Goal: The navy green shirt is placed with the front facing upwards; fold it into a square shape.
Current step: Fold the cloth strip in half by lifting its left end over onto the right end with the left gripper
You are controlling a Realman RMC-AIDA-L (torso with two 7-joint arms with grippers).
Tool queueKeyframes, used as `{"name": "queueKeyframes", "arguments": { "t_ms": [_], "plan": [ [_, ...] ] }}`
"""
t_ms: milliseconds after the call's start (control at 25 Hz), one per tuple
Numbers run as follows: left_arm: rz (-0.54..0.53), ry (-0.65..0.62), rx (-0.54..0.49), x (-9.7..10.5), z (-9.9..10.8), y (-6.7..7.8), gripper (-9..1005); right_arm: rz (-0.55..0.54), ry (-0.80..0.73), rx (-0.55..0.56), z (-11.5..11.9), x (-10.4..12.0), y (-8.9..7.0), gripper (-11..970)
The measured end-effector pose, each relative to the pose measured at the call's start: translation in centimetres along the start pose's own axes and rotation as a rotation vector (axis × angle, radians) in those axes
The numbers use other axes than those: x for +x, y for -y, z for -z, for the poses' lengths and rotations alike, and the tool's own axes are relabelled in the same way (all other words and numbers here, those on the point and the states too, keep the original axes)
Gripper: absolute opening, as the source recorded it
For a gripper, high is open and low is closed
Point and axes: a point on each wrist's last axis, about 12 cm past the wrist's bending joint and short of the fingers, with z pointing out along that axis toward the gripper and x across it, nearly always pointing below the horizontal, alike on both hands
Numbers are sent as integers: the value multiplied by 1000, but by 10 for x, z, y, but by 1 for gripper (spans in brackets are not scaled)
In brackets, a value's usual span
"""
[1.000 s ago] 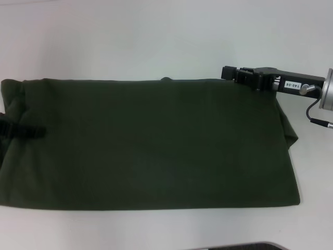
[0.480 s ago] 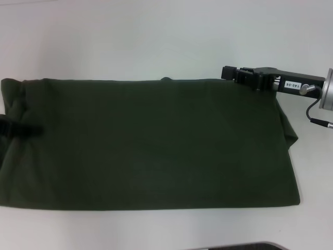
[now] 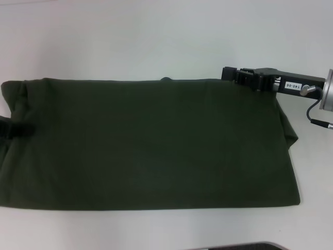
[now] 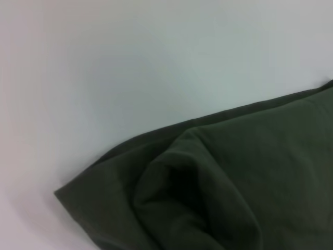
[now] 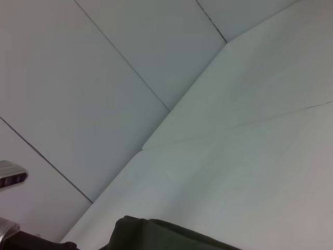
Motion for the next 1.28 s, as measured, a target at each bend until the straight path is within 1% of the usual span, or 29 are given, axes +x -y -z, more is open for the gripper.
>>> {"name": "queueKeyframes", "arguments": {
  "t_ms": [160,480,720,1040,1280],
  "plan": [
    [-1,-2,0,0,0,0,144,-1,0,-1,0,0,0,65],
    [-2,1,2,1,0,0,70,-3,1,1,1,1,0,63],
    [7,18,13,-1,3,1,71,-2,-3,0,1,2,0,61],
    [40,108,67,1,18,1,72,-4,-16,-4,0,4,-1,59],
    [54,151,79,4,24,1,74,3,-46,-13,-4,7,-2,58]
  ]
}}
